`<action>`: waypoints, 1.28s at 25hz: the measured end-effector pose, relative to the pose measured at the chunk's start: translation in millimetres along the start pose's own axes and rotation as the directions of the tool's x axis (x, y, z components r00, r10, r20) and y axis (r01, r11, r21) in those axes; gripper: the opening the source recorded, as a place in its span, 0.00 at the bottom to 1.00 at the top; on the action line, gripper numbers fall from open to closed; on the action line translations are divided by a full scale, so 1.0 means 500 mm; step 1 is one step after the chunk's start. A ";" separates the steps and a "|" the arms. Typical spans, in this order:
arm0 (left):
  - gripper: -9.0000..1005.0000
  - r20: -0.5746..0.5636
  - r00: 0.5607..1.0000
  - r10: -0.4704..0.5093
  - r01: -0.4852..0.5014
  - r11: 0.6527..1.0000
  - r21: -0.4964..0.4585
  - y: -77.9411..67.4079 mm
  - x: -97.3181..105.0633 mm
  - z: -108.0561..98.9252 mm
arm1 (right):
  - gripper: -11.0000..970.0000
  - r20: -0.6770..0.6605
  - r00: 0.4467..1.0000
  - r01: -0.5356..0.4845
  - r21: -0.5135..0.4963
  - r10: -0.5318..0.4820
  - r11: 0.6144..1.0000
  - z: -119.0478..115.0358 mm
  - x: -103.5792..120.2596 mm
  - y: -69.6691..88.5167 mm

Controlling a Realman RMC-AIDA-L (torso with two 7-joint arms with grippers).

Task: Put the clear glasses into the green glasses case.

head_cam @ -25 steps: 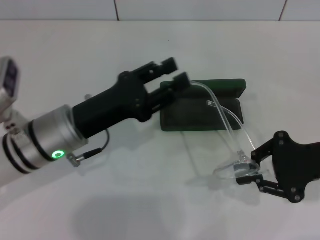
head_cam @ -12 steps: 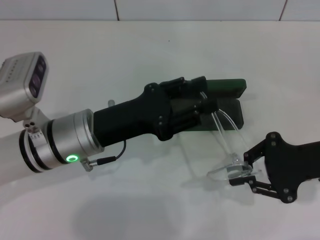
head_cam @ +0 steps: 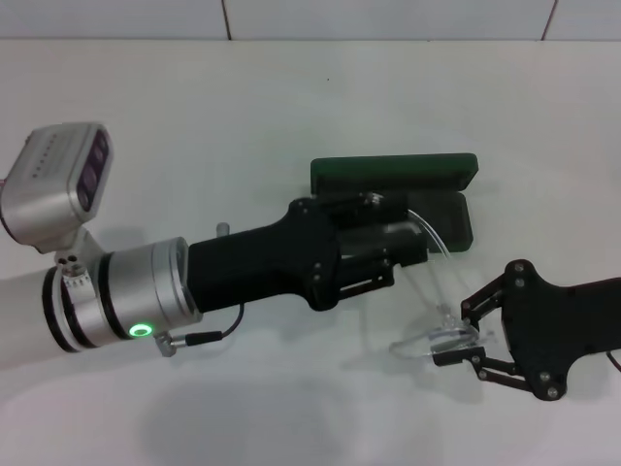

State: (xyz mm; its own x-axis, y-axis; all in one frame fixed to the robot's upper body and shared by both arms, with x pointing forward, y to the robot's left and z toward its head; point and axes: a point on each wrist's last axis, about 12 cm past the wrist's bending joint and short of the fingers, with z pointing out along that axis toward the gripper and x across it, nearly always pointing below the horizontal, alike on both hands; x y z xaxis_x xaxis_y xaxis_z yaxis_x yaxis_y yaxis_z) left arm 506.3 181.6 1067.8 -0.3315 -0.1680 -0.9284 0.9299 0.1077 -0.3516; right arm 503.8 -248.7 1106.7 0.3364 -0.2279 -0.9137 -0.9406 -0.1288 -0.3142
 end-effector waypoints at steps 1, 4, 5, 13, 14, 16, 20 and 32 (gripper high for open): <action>0.55 -0.006 1.000 -0.005 0.005 1.000 0.000 0.000 0.002 -0.001 | 0.14 0.001 1.000 0.009 -0.001 -0.009 1.000 0.000 0.000 0.001; 0.55 -0.027 0.999 -0.018 0.018 1.000 0.000 -0.002 0.008 -0.003 | 0.14 0.010 0.999 0.037 0.001 -0.037 0.999 0.002 0.001 0.003; 0.55 -0.031 0.999 -0.020 0.020 1.000 0.001 -0.002 0.009 -0.003 | 0.14 0.016 0.999 0.047 0.003 -0.047 0.999 0.003 0.001 0.004; 0.55 -0.069 0.997 -0.046 0.047 0.999 0.021 -0.009 0.019 -0.006 | 0.14 0.061 0.989 0.134 0.034 -0.136 0.990 0.011 0.014 0.023; 0.55 -0.072 0.996 -0.049 0.050 0.998 0.024 -0.009 0.020 -0.006 | 0.14 0.063 0.987 0.144 0.032 -0.146 0.989 0.012 0.016 0.025; 0.55 -0.055 0.997 -0.051 0.052 0.999 0.014 -0.009 0.018 -0.009 | 0.14 0.066 0.984 0.162 0.025 -0.163 0.987 0.015 0.018 0.030; 0.55 0.015 0.999 -0.035 0.036 0.997 -0.068 0.001 0.011 -0.030 | 0.14 0.071 0.981 0.180 0.019 -0.181 0.983 0.019 0.024 0.040; 0.55 -0.007 1.000 0.016 -0.017 0.997 -0.069 0.003 0.018 -0.012 | 0.14 0.069 0.977 0.199 0.019 -0.200 0.980 0.025 0.034 0.050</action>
State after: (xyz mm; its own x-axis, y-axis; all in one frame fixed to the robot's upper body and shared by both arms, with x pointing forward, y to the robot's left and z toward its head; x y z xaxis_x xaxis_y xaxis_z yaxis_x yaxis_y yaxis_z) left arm 503.6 186.3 1058.5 -0.3173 -0.1596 -0.9348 0.9222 0.1776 -0.3434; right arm 485.2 -243.8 1080.3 0.5136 -0.1308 -0.8480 -0.8555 -0.1532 -0.4946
